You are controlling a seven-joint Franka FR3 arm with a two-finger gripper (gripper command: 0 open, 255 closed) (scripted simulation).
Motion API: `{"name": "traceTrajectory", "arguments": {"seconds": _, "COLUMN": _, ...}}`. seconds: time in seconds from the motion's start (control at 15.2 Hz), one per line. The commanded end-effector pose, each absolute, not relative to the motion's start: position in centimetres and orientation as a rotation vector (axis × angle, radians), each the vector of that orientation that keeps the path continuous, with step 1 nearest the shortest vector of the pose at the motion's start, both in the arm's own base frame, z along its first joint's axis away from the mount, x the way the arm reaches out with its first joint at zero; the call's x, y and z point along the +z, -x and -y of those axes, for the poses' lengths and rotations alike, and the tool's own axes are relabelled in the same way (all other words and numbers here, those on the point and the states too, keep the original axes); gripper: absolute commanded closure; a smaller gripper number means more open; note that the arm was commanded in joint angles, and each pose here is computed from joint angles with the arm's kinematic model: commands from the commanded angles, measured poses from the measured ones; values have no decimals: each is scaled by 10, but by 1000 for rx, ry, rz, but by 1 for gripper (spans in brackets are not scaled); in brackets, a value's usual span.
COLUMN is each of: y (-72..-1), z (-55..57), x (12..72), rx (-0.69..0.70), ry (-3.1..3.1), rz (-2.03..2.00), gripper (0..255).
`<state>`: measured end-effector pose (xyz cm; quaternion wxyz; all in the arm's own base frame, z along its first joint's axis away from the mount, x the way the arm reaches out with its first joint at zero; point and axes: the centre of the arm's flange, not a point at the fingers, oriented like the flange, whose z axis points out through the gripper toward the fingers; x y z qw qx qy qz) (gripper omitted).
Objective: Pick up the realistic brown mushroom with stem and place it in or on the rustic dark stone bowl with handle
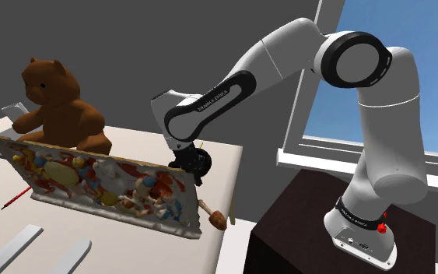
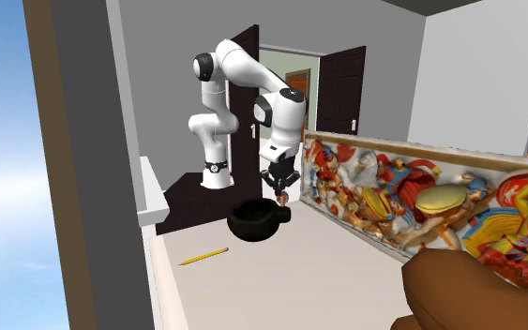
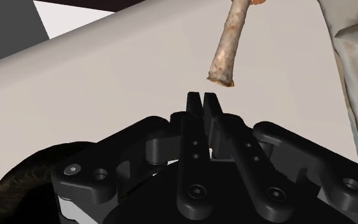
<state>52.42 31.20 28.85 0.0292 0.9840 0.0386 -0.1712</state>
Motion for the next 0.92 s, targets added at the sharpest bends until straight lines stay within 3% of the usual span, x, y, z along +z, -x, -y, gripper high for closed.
{"name": "traceTrajectory", "arguments": {"seconds": 0.0, "y": -524, "z": -312, "x": 288, "rx": -528, "ry": -3035, "rz": -119, "gripper": 255}}
{"name": "traceTrajectory", "arguments": {"seconds": 0.26, "y": -524, "z": -312, "x": 288, "rx": -528, "ry": -3035, "rz": -119, "gripper": 255}}
{"name": "traceTrajectory", "arguments": {"seconds": 0.33, "y": -524, "z": -312, "x": 288, "rx": -528, "ry": -3035, "rz": -119, "gripper": 0}}
{"name": "traceTrajectory", "arguments": {"seconds": 0.86, "y": -432, "z": -345, "x": 247, "rx": -372, "ry": -2997, "rz": 214, "gripper": 0}}
